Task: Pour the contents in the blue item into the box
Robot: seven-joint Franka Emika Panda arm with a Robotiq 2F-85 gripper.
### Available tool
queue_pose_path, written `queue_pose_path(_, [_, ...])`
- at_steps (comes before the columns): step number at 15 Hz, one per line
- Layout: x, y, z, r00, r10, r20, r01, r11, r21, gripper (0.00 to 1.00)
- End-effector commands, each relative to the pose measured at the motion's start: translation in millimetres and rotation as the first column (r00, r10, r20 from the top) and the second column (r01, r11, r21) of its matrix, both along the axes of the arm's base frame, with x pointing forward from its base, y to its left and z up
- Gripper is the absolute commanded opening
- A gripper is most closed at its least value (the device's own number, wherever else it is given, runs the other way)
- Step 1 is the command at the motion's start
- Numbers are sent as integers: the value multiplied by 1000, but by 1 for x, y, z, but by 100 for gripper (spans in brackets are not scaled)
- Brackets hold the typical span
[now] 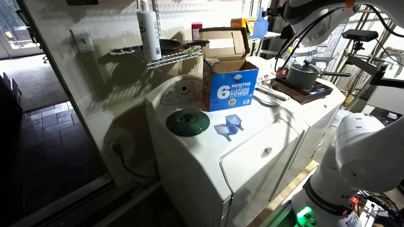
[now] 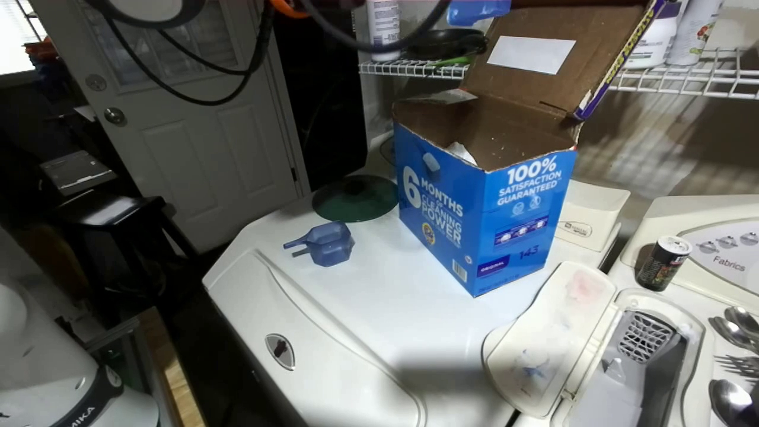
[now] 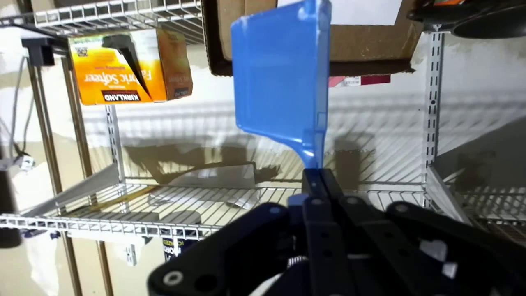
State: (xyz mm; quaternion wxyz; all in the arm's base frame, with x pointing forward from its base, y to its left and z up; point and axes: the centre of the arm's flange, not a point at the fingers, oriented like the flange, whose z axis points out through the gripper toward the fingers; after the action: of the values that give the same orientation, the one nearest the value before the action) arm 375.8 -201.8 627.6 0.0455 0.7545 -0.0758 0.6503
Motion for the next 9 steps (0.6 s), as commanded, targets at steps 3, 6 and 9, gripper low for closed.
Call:
queue_pose_path(3, [-21, -26, -30, 997, 64, 45, -73, 964, 255, 1])
queue_pose_path(6, [-29, -33, -47, 996, 73, 56, -89, 923, 373, 1])
queue_pose_path(9, [-34, -32, -65, 996, 78, 52, -93, 864, 494, 1])
